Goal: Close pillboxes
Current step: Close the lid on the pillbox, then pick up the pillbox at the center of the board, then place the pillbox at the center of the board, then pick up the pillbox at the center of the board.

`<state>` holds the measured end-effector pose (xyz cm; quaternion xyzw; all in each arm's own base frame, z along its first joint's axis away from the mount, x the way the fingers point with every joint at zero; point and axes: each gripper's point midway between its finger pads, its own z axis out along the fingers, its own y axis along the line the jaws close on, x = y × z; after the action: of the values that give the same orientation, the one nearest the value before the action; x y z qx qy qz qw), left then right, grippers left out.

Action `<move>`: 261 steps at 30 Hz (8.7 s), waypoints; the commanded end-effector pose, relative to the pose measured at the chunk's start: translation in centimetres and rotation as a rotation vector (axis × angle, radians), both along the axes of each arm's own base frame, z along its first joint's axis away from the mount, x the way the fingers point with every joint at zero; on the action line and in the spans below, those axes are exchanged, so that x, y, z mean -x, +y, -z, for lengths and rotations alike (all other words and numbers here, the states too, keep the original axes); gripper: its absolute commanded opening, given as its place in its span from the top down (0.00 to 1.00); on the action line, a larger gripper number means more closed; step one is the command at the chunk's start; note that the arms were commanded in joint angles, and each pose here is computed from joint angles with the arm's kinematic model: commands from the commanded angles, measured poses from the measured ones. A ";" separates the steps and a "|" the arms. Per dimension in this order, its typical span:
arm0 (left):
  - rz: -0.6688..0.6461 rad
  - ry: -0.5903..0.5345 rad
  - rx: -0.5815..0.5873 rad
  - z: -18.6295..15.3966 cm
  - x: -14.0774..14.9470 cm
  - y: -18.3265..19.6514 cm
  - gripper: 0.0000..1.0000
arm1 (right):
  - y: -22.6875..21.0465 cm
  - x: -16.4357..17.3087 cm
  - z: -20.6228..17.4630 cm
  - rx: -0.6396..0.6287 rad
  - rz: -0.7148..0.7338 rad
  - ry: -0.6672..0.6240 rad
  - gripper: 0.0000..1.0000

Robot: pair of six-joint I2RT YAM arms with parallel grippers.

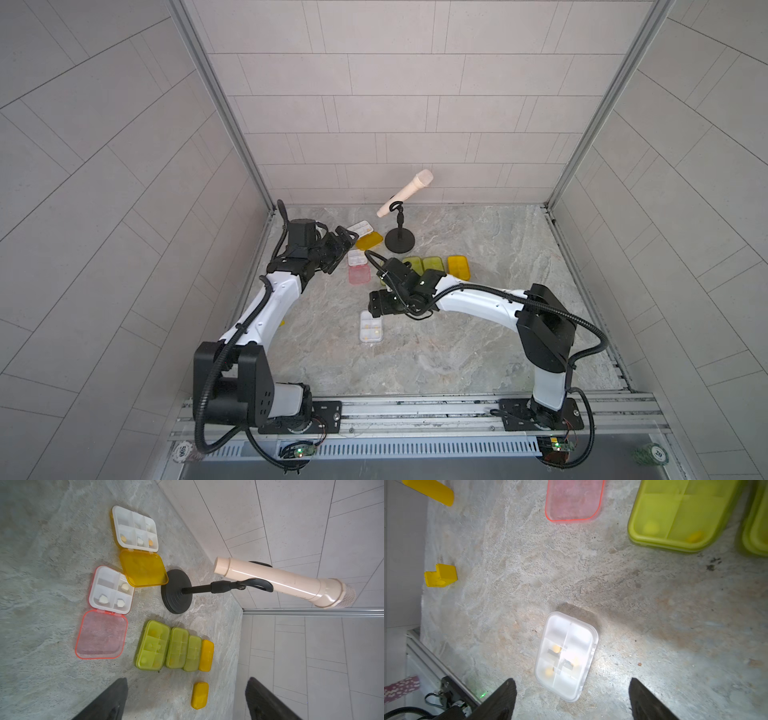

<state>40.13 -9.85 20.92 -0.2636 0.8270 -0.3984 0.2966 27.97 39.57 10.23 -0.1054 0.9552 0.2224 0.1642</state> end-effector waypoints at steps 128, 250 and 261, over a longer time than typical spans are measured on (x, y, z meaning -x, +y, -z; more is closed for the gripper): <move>-0.017 0.042 0.263 3.0 -1.0 1.7 0.08 | -18.4 -4.6 8.8 0.510 0.210 -0.037 0.20; 0.289 0.476 -0.869 18.1 -6.2 1.1 0.25 | -19.2 -2.9 -2.5 0.172 0.142 -0.268 0.08; 0.209 0.472 -0.857 16.7 -3.6 2.1 0.25 | -18.9 -2.5 -2.6 0.149 0.142 -0.272 0.09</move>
<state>44.18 -8.59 2.15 -0.0916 0.9886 0.0147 0.1190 30.44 20.43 11.86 -0.0835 0.9481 0.1113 0.2859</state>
